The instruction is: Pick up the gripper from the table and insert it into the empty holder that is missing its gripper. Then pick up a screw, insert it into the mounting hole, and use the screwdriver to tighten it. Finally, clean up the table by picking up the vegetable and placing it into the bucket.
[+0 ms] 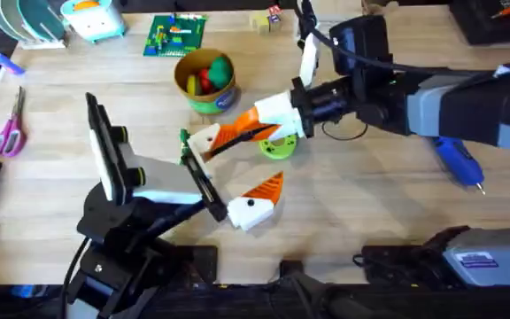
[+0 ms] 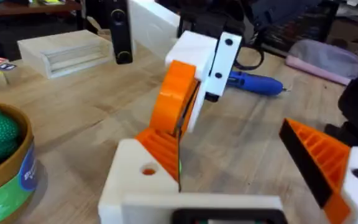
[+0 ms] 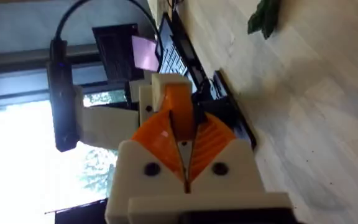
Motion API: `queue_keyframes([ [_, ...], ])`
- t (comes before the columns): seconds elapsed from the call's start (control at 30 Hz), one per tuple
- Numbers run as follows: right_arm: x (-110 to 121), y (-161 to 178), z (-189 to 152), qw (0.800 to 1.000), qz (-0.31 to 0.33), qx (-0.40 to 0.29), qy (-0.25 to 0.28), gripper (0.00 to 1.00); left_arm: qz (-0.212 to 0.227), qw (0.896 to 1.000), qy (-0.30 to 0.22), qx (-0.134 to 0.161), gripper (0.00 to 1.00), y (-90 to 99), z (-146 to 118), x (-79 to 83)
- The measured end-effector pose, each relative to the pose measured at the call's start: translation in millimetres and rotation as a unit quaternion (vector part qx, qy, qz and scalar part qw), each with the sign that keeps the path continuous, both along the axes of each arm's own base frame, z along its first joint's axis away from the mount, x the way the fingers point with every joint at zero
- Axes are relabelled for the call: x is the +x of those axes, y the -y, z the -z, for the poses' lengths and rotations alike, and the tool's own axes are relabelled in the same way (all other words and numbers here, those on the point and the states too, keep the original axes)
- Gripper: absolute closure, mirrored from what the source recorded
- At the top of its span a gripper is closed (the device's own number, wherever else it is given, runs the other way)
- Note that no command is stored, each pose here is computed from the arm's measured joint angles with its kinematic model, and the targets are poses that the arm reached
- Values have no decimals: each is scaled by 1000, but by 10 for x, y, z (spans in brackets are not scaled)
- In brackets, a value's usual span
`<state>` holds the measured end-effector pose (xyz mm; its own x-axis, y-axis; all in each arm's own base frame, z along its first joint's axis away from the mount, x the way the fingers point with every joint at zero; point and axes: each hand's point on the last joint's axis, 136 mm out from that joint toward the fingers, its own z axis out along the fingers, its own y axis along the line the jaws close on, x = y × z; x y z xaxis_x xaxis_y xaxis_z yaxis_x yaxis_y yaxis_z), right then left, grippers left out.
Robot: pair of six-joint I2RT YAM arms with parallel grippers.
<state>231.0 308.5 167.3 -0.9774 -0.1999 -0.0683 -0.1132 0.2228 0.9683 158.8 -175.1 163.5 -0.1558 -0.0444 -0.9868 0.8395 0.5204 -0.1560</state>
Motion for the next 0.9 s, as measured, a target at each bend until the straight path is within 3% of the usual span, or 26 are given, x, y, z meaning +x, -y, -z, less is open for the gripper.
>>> queue_keyframes([
  [0.57, 59, -98, 41, 999, 29, -21, 9, 985, -29, 1000, -12, -6, 8, -58, 6, 83],
  [0.9, 36, -106, 37, 999, 25, -20, 2, 778, -28, 1000, -11, -6, 8, -57, 5, 83],
])
